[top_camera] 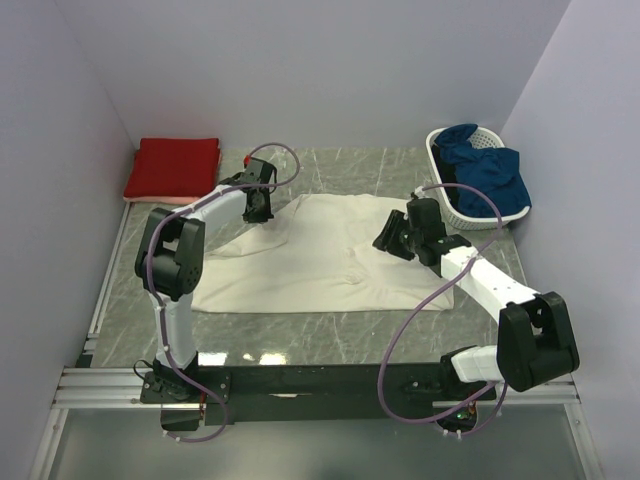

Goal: Fold and stack the t-shirts
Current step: Fold the tshirt

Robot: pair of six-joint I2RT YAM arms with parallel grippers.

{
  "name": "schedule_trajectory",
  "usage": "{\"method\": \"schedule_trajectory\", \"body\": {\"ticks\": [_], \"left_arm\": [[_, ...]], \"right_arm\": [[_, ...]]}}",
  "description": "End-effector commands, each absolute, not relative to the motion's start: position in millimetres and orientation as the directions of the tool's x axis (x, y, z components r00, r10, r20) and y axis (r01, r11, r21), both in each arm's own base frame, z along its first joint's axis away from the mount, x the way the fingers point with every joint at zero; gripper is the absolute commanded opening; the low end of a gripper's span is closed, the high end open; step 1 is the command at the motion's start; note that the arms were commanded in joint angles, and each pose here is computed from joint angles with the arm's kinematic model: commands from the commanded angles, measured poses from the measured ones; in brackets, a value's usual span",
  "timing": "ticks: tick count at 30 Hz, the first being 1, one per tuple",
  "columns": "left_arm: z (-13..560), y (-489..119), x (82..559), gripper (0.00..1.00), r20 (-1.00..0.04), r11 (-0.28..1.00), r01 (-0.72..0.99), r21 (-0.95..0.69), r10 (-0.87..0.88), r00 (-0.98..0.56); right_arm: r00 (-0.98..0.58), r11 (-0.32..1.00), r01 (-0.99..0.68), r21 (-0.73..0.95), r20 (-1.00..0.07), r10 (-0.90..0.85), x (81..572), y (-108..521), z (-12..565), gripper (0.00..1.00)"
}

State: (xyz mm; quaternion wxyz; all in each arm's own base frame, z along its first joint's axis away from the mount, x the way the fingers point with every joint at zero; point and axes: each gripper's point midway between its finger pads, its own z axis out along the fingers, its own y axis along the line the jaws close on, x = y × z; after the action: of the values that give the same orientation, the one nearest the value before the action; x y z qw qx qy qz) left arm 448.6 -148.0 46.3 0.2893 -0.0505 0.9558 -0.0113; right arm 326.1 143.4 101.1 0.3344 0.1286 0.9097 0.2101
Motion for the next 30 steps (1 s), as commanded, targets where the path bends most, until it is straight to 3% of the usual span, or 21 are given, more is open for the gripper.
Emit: {"method": "schedule_trajectory", "body": {"ticks": [1,6,7,8,10,13,18,30], "left_arm": [[77.0,-151.2,453.1,0.00,-0.604,0.994,-0.073,-0.075,-0.104,-0.790],[75.5,-151.0,453.4,0.01,-0.603,0.995,-0.077,-0.070,-0.103,-0.791],[73.7,-150.2,452.6,0.08,-0.598,0.995,-0.080,-0.065,-0.103,-0.795],[74.2,-150.5,454.3,0.32,-0.598,0.995,-0.080,-0.062,-0.101,-0.795],[68.8,-150.6,455.0,0.49,-0.593,0.996,-0.078,-0.044,-0.089,-0.801],[62.9,-151.5,458.3,0.56,-0.587,0.996,-0.082,-0.031,-0.085,-0.805],[47.9,-155.4,459.8,0.52,-0.565,0.997,-0.082,-0.016,-0.077,-0.821],[49.4,-153.2,453.9,0.26,-0.570,0.996,-0.088,-0.006,-0.076,-0.818]], "right_arm": [[-0.703,0.871,0.067,0.486,-0.597,0.387,331.4,140.7,119.3,0.52],[-0.701,0.872,0.070,0.485,-0.598,0.389,331.1,138.9,119.7,0.52],[-0.704,0.872,0.067,0.485,-0.596,0.386,330.4,139.7,119.4,0.52],[-0.702,0.871,0.068,0.487,-0.597,0.389,331.0,139.4,120.6,0.52],[-0.701,0.871,0.069,0.487,-0.597,0.390,330.9,138.8,120.9,0.52],[-0.698,0.872,0.067,0.485,-0.602,0.388,331.2,138.2,122.2,0.52],[-0.701,0.874,0.071,0.481,-0.600,0.387,329.8,136.9,119.8,0.52],[-0.701,0.872,0.075,0.484,-0.596,0.391,329.8,134.5,117.9,0.52]]}}
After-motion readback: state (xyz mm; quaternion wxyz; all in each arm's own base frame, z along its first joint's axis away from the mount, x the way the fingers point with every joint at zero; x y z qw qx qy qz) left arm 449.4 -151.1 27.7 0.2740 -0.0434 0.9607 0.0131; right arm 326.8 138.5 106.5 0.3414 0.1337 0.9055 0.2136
